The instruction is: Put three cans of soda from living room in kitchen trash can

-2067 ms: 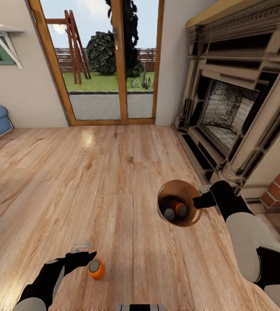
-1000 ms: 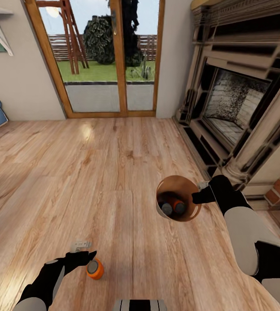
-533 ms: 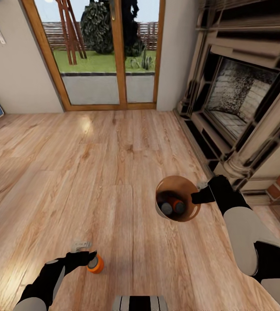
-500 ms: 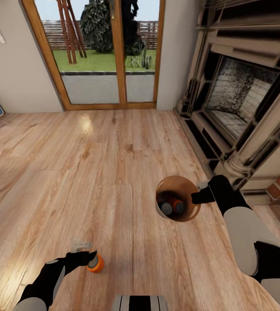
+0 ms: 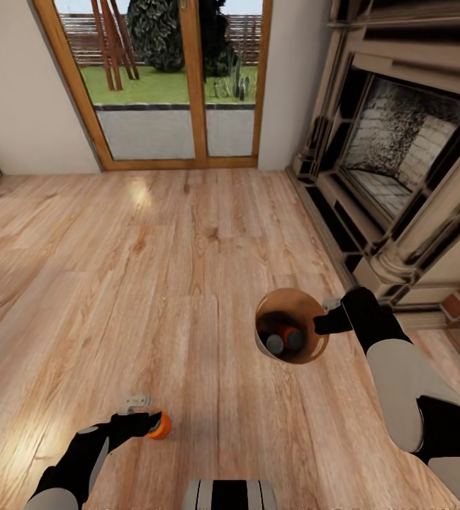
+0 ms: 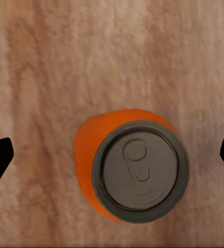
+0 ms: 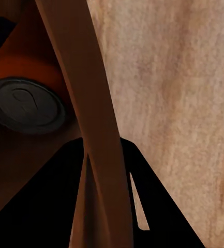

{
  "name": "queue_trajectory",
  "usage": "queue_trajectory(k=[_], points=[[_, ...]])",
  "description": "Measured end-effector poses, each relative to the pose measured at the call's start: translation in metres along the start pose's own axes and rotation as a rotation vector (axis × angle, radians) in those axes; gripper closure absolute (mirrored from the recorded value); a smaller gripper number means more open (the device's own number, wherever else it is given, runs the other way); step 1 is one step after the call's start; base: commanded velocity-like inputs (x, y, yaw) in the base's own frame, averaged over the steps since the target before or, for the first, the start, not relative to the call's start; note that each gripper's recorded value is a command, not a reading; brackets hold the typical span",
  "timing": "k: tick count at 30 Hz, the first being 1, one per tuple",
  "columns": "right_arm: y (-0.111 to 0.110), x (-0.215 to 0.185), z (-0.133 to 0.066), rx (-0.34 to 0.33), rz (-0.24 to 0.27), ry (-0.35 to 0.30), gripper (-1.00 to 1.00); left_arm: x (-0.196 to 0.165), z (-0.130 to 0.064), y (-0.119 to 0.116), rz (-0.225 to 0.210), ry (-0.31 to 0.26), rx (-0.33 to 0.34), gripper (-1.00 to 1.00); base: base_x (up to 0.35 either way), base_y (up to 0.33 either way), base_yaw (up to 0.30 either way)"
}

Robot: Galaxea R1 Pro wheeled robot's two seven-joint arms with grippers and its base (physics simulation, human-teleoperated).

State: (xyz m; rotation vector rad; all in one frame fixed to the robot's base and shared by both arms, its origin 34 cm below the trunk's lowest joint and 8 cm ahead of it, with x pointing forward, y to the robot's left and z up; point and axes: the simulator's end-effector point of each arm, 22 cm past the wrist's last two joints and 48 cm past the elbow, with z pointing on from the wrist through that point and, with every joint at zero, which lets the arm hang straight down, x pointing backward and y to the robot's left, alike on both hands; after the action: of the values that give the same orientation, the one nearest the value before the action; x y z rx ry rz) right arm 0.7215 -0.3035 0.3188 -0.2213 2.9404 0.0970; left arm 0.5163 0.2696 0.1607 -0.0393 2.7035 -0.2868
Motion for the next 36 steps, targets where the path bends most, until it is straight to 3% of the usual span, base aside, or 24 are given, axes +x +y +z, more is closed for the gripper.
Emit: queue_trajectory(k=[8,26,36], points=[[0.001,0.010,0.020,-0.007,0.003,0.032,1.00,0.024,0.011,-0.002,-0.002,0.042,0.009,-1.00,0.000,0.000,0.000],[0.002,0.010,0.020,-0.008,0.000,0.032,1.00,0.023,0.011,-0.003,0.002,0.036,0.010,-1.00,0.051,0.000,0.000],[0.004,0.022,0.043,-0.016,0.003,0.069,1.00,0.042,0.020,0.000,-0.005,0.072,0.008,-1.00,0.002,0.000,0.000]])
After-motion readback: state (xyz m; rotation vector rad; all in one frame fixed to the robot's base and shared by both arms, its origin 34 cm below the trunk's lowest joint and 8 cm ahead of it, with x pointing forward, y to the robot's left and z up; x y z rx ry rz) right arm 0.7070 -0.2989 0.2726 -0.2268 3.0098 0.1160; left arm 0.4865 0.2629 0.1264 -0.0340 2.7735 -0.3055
